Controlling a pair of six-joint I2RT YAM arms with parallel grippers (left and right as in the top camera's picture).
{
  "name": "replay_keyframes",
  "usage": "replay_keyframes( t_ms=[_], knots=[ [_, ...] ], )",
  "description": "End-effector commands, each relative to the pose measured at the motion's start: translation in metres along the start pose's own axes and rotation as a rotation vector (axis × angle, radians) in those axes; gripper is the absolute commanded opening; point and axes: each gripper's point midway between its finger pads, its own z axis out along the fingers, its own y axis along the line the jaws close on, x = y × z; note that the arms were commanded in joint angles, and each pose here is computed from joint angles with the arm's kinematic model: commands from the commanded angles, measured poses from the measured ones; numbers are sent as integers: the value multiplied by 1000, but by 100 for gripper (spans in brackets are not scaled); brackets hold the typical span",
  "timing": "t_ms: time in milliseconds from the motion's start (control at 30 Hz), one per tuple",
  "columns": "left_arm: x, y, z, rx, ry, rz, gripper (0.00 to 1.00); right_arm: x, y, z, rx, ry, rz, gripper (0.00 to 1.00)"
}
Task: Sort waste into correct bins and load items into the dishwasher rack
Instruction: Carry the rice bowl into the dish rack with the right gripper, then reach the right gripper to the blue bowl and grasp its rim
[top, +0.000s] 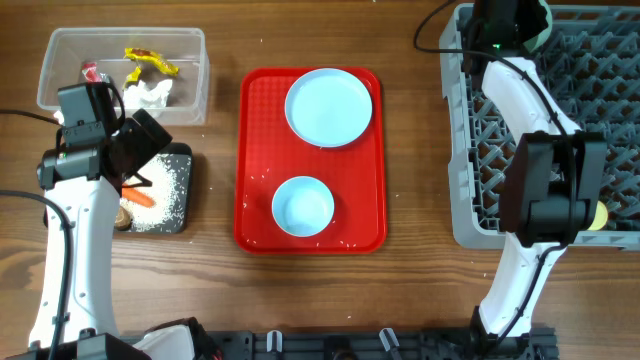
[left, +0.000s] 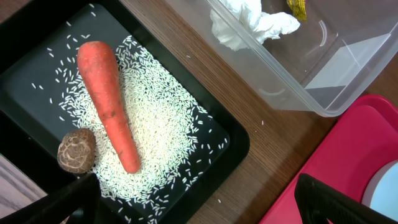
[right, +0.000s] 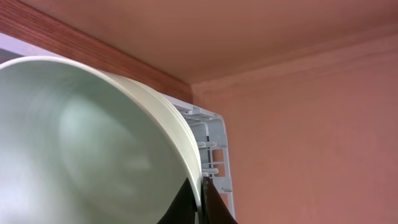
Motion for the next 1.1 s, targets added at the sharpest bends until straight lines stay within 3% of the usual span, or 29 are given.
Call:
replay_keyframes(
  t_ms=[0, 167, 200, 267, 300, 367, 467, 733, 900, 1067],
  knots=[
    [-8, 0, -5, -1, -26, 2, 100, -7, 24, -7, -24, -8, -48, 4],
    [-8, 0, -5, -1, -26, 2, 100, 1, 72, -21, -117, 24, -142, 5],
    [-8, 0, -5, -1, -26, 2, 100, 3, 75, -24, -128, 31, -144, 13],
    [-8, 0, -5, -1, -26, 2, 100, 5, 80, -27, -141, 40, -158, 54],
    [-8, 0, -5, -1, -27, 3, 100, 7, 83, -30, -151, 45, -178, 58],
    [-8, 0, -5, -1, -26, 2, 100, 9, 94, -40, -179, 50, -229, 82],
    [-8, 0, -5, -1, -26, 3, 100, 7, 99, -52, -172, 55, -235, 100],
    [-8, 0, -5, -1, -26, 2, 100, -9, 63, -66, -131, 24, -37, 100],
    [-8, 0, -5, -1, -27, 3, 100, -36, 42, -99, -223, -98, 73, 100],
    [-8, 0, -5, -1, -26, 2, 100, -46, 84, -145, -487, -142, 177, 100]
  ],
)
